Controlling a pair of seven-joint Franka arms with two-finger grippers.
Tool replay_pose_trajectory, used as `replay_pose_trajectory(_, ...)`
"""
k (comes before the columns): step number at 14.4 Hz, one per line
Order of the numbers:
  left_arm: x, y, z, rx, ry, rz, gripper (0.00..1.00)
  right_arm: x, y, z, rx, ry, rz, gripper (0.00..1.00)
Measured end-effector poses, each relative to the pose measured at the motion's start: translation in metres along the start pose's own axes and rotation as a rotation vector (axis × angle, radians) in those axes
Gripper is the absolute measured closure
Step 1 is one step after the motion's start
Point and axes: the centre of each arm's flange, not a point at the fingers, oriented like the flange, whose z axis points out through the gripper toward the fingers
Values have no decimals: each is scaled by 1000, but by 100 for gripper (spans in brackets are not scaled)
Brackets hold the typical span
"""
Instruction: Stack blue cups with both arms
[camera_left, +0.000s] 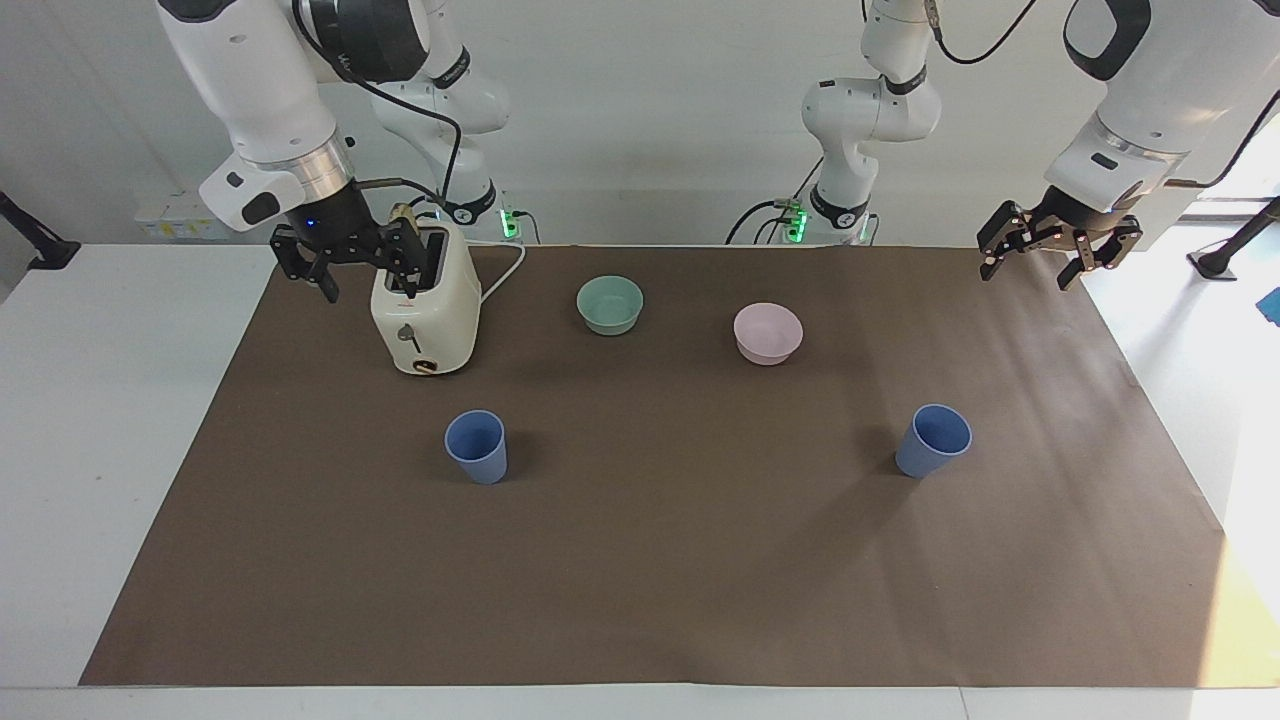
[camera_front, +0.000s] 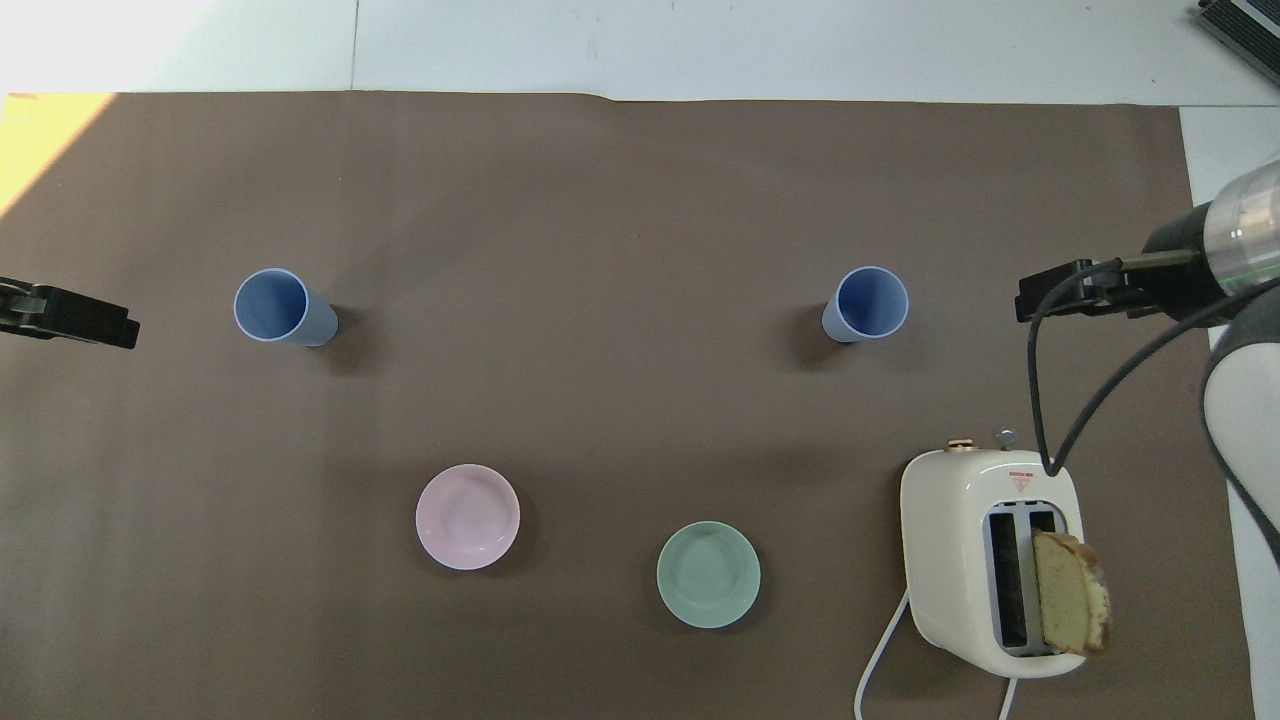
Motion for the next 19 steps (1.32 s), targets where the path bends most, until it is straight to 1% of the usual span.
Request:
replay_pose_trajectory(7, -1, -3, 0, 0, -1, -5, 0, 0, 0, 0, 0, 0, 0, 0)
replay_pose_trajectory(10, -3, -5, 2, -4, -20, -10, 0, 0, 0, 0, 0, 0, 0, 0)
replay_pose_trajectory(13, -3, -5, 1, -4, -20, -10, 0, 0, 0, 0, 0, 0, 0, 0)
replay_pose_trajectory(15, -2, -5, 0, -2, -8, -10, 0, 0, 0, 0, 0, 0, 0, 0)
replay_pose_trajectory(17, 1, -6, -2, 4, 19, -10, 0, 0, 0, 0, 0, 0, 0, 0)
replay_pose_trajectory(19, 2, -6, -3, 5, 27, -10, 0, 0, 0, 0, 0, 0, 0, 0)
